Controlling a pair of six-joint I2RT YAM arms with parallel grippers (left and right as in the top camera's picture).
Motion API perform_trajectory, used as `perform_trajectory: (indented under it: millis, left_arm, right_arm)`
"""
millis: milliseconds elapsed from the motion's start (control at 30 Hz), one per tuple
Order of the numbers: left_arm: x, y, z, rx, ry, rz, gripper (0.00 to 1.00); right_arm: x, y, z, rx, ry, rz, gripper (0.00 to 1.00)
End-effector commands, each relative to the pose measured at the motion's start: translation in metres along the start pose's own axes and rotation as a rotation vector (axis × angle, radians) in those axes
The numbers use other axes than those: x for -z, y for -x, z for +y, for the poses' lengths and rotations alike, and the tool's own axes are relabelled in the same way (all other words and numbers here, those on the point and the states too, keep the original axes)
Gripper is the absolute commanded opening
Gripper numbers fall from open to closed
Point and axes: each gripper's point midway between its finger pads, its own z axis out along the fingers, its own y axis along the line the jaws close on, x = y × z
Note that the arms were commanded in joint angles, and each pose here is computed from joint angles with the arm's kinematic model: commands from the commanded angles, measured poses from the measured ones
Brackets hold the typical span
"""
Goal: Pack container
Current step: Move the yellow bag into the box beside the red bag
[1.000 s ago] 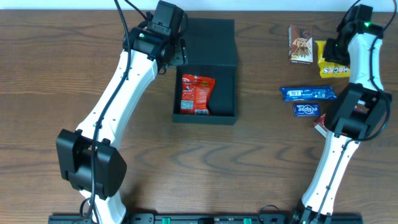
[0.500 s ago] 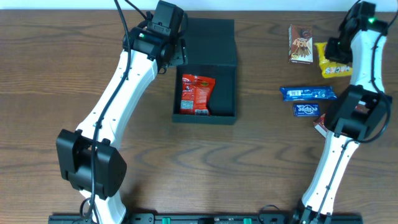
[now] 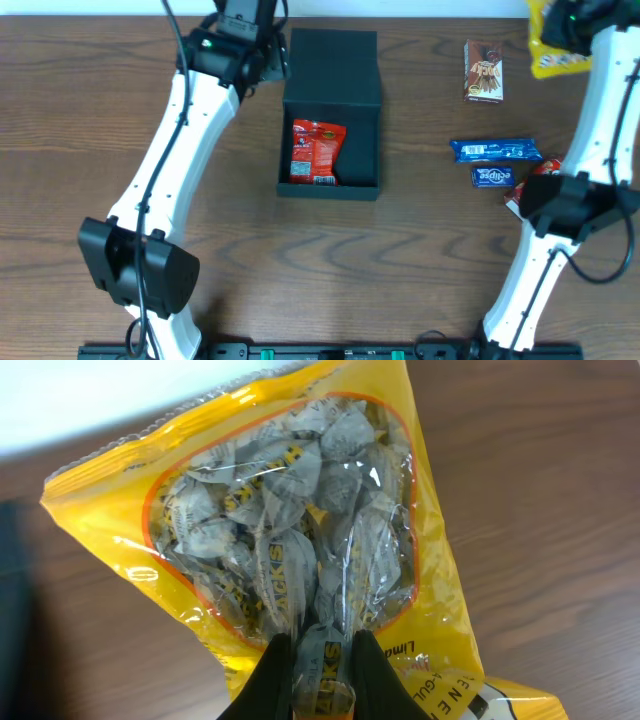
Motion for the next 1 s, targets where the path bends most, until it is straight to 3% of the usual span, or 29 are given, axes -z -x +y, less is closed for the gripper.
perform_trajectory:
  millis: [0,167,500,800,967]
  left_arm:
    - [0.01,0.024,0.022,0.021,0.039,-0.058,0.83]
    - [0.007,0.036,0.054,0.076,0.077,-0.065,0.83]
    - [0.003,0.045,0.101,0.153,0.128,-0.064,0.84]
    - [0.002,0.045,0.1,0.132,0.109,-0.055,0.83]
    - [0.002,0.045,0.1,0.133,0.105,-0.054,0.84]
  right_arm:
    - [0.03,-0.011,0.063,-0.041,0.099,0.001,0.02]
    - [0.038,-0.056,0.14,-0.021,0.212,0.129,0.02]
    - [0.044,-0.16,0.248,0.099,0.192,0.319,0.02]
    - [0.024,-0.247,0.279,0.126,0.091,0.495,0.02]
    - [0.017,-0.281,0.267,0.109,-0.02,0.574,0.02]
